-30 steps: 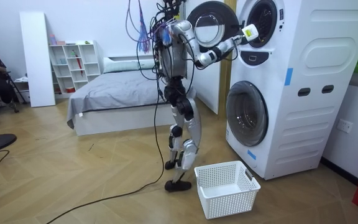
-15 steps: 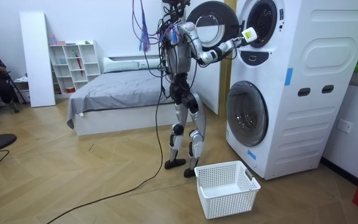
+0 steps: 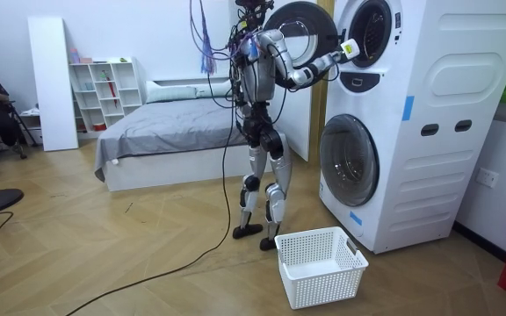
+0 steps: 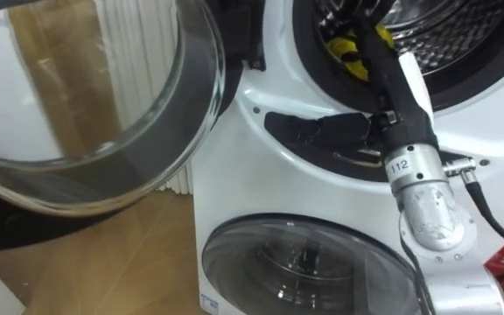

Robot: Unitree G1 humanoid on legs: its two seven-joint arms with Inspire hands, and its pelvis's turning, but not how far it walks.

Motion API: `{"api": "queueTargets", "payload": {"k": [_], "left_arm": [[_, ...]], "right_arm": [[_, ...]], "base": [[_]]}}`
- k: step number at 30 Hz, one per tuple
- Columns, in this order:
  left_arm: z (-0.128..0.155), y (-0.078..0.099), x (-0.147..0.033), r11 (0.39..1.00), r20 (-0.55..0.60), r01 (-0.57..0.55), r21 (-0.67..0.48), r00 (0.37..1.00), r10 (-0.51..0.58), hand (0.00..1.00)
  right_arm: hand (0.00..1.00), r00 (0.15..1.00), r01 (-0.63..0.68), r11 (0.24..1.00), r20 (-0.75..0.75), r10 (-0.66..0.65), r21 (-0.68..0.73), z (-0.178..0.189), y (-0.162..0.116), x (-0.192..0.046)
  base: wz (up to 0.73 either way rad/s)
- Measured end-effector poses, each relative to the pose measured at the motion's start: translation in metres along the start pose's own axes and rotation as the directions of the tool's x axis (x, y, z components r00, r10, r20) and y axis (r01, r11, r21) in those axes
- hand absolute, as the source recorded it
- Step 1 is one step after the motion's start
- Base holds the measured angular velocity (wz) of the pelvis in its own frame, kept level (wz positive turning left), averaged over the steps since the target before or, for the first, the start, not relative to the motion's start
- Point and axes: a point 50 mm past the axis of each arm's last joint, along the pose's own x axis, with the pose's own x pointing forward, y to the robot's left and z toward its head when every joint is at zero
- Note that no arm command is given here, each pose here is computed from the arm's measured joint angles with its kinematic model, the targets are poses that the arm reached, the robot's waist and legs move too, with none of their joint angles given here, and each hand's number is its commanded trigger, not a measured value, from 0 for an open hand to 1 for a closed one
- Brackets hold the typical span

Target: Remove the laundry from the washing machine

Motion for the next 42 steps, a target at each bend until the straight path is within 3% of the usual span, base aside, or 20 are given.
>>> {"api": "queueTargets", "payload": {"k": [13, 21, 30, 42], "left_arm": [[-0.022, -0.001, -0.003, 1.0, -0.066, -0.021, -0.014, 0.998, 0.02, 0.0], [-0.023, -0.001, -0.004, 1.0, -0.067, -0.022, -0.008, 0.998, 0.021, 0.0], [-0.017, -0.008, -0.004, 1.0, -0.068, 0.0, -0.014, 0.998, -0.001, 0.0], [-0.016, -0.009, -0.004, 1.0, -0.08, 0.009, 0.02, 0.997, -0.008, 0.0]], "right_arm": [[0.0, 0.998, 0.05, 0.995, 0.044, -0.054, 0.091, 0.012, -0.005, 0.002], [0.0, 0.985, 0.155, 0.937, 0.029, -0.173, 0.313, 0.018, -0.021, 0.007], [0.0, 0.982, 0.178, 0.874, -0.019, -0.19, 0.453, 0.013, -0.033, 0.009], [0.0, 0.983, 0.184, 0.881, -0.061, -0.175, 0.435, 0.006, -0.032, 0.01]], "base": [[-0.06], [-0.02], [-0.01], [0.0]]}}
